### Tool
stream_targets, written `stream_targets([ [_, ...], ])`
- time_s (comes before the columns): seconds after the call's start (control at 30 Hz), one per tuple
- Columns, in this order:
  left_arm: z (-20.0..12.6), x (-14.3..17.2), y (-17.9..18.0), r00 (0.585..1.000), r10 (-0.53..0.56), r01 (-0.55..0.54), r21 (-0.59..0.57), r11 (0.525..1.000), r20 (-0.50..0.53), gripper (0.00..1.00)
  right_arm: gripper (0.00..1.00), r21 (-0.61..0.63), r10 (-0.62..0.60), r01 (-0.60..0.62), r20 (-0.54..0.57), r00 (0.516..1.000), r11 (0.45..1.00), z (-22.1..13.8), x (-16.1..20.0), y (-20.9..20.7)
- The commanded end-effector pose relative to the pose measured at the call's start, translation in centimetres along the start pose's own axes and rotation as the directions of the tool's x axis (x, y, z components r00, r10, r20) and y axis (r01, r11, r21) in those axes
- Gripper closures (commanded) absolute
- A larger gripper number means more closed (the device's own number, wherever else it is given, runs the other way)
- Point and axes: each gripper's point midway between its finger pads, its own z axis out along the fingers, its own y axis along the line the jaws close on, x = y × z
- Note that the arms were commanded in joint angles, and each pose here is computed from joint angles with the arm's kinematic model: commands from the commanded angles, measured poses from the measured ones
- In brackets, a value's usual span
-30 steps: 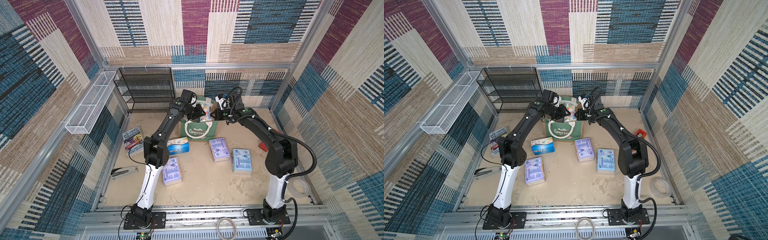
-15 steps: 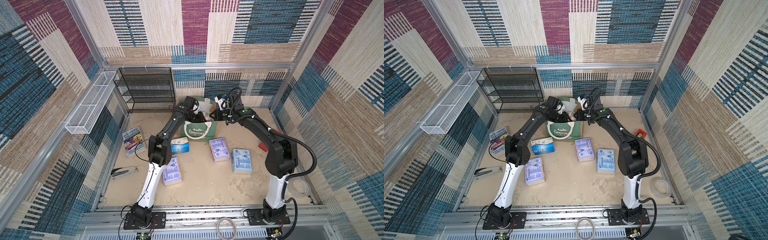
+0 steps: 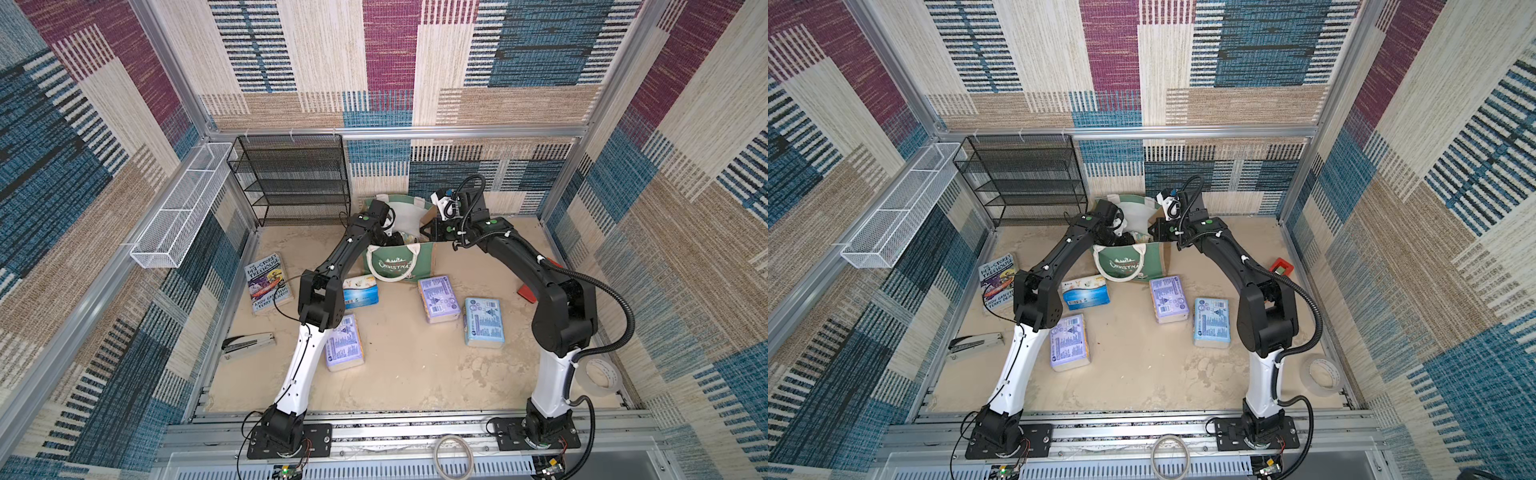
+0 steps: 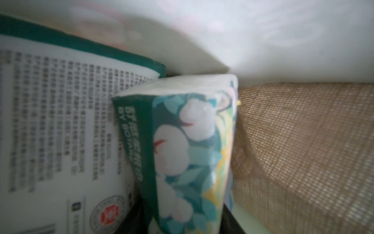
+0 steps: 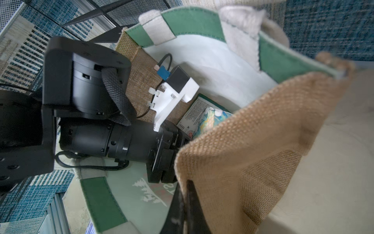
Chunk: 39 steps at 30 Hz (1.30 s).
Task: Put tissues into the canvas bag
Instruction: Place the pack of facial tissues in the canvas bag.
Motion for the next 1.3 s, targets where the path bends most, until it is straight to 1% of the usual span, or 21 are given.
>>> stream_targets([
  [0.0, 0.3, 1.5, 3.4, 0.998, -0.021, 0.014, -0.121, 0.993, -0.058, 0.43, 0.98, -0.013, -0.014, 0.015, 0.059, 0.998, 1.0, -0.6, -1.6, 0.4],
  [0.13, -0.4, 1.2, 3.6, 0.999, -0.024, 0.017, -0.139, 0.99, -0.045, 0.34, 0.98, -0.008, -0.014, 0.014, 0.06, 0.998, 1.0, -0.6, -1.7, 0.1],
  [0.23, -1.2, 1.0, 3.4, 0.999, -0.018, 0.013, -0.147, 0.989, -0.031, 0.3, 0.97, 0.006, -0.008, 0.007, 0.055, 0.998, 1.0, -0.5, -1.4, -0.5],
  [0.3, -1.8, 0.7, 2.9, 1.0, -0.015, 0.012, -0.134, 0.991, -0.021, 0.24, 0.94, 0.01, -0.001, 0.0, 0.053, 0.999, 1.0, -0.4, -1.2, -0.9],
  [0.4, -2.7, 0.2, 1.9, 1.0, -0.018, 0.018, -0.107, 0.994, 0.0, 0.23, 0.91, 0.013, 0.002, -0.003, 0.055, 0.999, 1.0, -0.3, -1.2, -1.2],
  [0.43, -3.0, 0.0, 1.5, 1.0, -0.018, 0.019, -0.098, 0.995, 0.008, 0.18, 0.89, 0.012, 0.002, -0.003, 0.056, 0.998, 1.0, -0.3, -1.3, -1.1],
  [0.47, -3.3, -0.2, 1.0, 1.0, -0.018, 0.019, -0.084, 0.996, 0.015, 0.09, 0.88, 0.013, 0.003, -0.004, 0.057, 0.998, 1.0, -0.3, -1.3, -1.3],
  [0.5, -3.6, -0.4, 0.6, 1.0, -0.023, 0.024, -0.068, 0.997, 0.021, 0.09, 0.86, 0.011, 0.004, -0.005, 0.058, 0.998, 1.0, -0.3, -1.4, -1.3],
  [0.53, -3.9, -0.5, 0.1, 0.999, -0.026, 0.027, -0.049, 0.998, 0.024, 0.08, 0.83, 0.012, 0.005, -0.006, 0.058, 0.998, 1.0, -0.3, -1.4, -1.4],
  [0.57, -4.2, -0.7, -0.6, 0.999, -0.032, 0.032, -0.024, 0.999, 0.028, 0.08, 0.78, 0.013, 0.005, -0.005, 0.061, 0.998, 1.0, -0.4, -1.5, -1.5],
  [0.63, -5.0, -1.1, -1.5, 0.998, -0.038, 0.038, 0.006, 0.999, 0.043, 0.08, 0.73, 0.013, 0.007, -0.008, 0.064, 0.998, 1.0, -0.5, -1.5, -1.6],
  [0.7, -5.9, -1.5, -2.8, 0.997, -0.033, 0.031, 0.036, 0.999, 0.067, 0.08, 0.66, 0.008, 0.004, -0.005, 0.068, 0.998, 1.0, -0.6, -1.7, -1.6],
  [0.87, -7.9, -2.3, -5.0, 0.993, -0.022, 0.012, 0.081, 0.997, 0.119, 0.06, 0.54, 0.009, -0.034, 0.033, 0.082, 0.996, 0.999, -1.2, -2.2, -1.1],
  [0.93, -8.7, -2.5, -5.7, 0.99, -0.015, 0.002, 0.086, 0.996, 0.141, 0.06, 0.46, 0.018, -0.05, 0.048, 0.091, 0.995, 0.999, -1.6, -2.4, -1.0],
  [0.97, -9.1, -2.6, -6.1, 0.988, -0.01, -0.004, 0.087, 0.996, 0.154, 0.01, 0.44, 0.025, -0.057, 0.055, 0.094, 0.994, 0.998, -1.7, -2.5, -1.0],
  [1.03, -10.0, -2.9, -6.7, 0.984, 0.002, -0.018, 0.085, 0.996, 0.18, 0.01, 0.4, 0.037, -0.074, 0.07, 0.102, 0.992, 0.997, -2.0, -2.8, -0.9],
  [1.17, -11.9, -3.2, -8.2, 0.971, 0.032, -0.053, 0.08, 0.995, 0.235, 0.01, 0.21, 0.075, -0.094, 0.086, 0.12, 0.988, 0.994, -2.7, -3.3, -1.1],
  [1.27, -13.3, -3.4, -9.4, 0.958, 0.06, -0.083, 0.071, 0.994, 0.281, 0.01, 0.14, 0.11, -0.111, 0.096, 0.138, 0.984, 0.989, -3.6, -3.8, -1.2],
])
